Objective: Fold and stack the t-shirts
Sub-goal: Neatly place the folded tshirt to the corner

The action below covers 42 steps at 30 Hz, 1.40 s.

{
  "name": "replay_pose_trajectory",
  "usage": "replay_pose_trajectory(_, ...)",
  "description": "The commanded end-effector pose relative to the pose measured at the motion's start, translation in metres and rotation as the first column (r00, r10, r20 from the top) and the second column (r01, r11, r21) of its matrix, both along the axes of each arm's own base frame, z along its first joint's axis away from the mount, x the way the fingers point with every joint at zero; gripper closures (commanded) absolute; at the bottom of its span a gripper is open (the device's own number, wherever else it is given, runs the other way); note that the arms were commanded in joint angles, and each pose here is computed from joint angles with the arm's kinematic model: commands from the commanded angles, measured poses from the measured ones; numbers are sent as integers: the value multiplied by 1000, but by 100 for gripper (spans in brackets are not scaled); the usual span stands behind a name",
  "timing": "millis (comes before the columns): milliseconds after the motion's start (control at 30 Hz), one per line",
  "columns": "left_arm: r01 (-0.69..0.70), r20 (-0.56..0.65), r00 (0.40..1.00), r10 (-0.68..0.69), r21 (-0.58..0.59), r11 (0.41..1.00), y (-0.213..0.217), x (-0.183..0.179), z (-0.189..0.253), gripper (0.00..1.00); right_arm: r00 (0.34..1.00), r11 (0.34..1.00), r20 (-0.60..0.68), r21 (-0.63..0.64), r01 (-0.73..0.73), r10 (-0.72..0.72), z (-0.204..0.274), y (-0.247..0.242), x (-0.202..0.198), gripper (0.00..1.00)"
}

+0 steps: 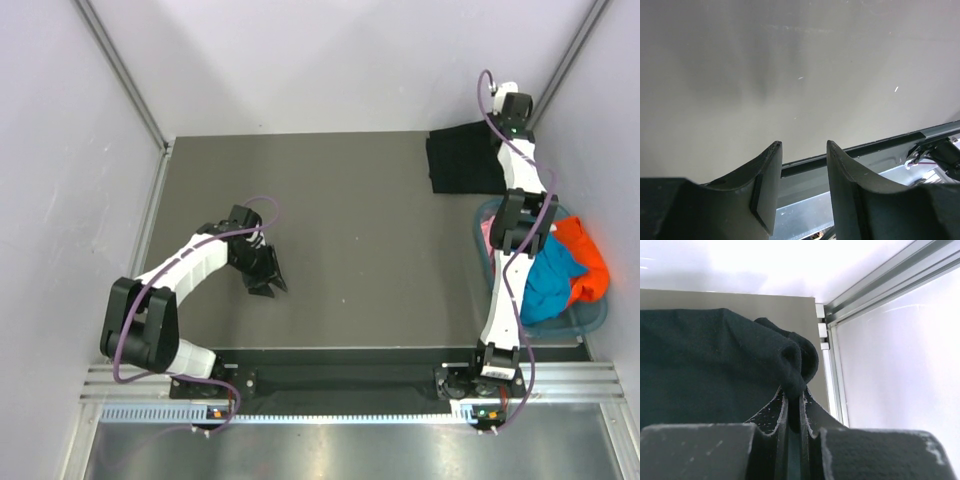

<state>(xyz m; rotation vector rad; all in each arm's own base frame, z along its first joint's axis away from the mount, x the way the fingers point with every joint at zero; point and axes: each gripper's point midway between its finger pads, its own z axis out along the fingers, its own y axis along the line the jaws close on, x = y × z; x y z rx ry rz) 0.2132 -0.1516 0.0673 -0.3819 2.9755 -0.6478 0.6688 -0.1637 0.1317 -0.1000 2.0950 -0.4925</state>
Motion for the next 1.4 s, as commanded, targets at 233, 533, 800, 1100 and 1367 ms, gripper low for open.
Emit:
replay_pose_trajectory(233, -8, -8, 1000, 8, -12, 1000, -3, 2, 1, 54, 978, 994, 198, -76, 77, -61, 20, -45, 27, 100)
replay_pose_trajectory(533, 9, -29, 1000, -9, 7, 1000, 0, -4, 3, 54, 962, 993, 265, -71, 92, -70, 18, -54, 37, 100)
replay_pose_trajectory(800, -4, -40, 999, 4, 10, 1000, 3, -11, 6, 54, 943, 994, 333, -99, 55, -19, 25, -51, 51, 100)
replay_pose_trajectory(1100, -39, -40, 998, 38, -17, 999, 1, -20, 6, 54, 939, 991, 332, -68, 116, -87, 38, -62, 41, 56)
replay_pose_trajectory(1367, 48, 73, 996, -44, -52, 997, -4, -8, 30, 54, 925, 977, 316, 79, 196, -211, 135, -30, -21, 34)
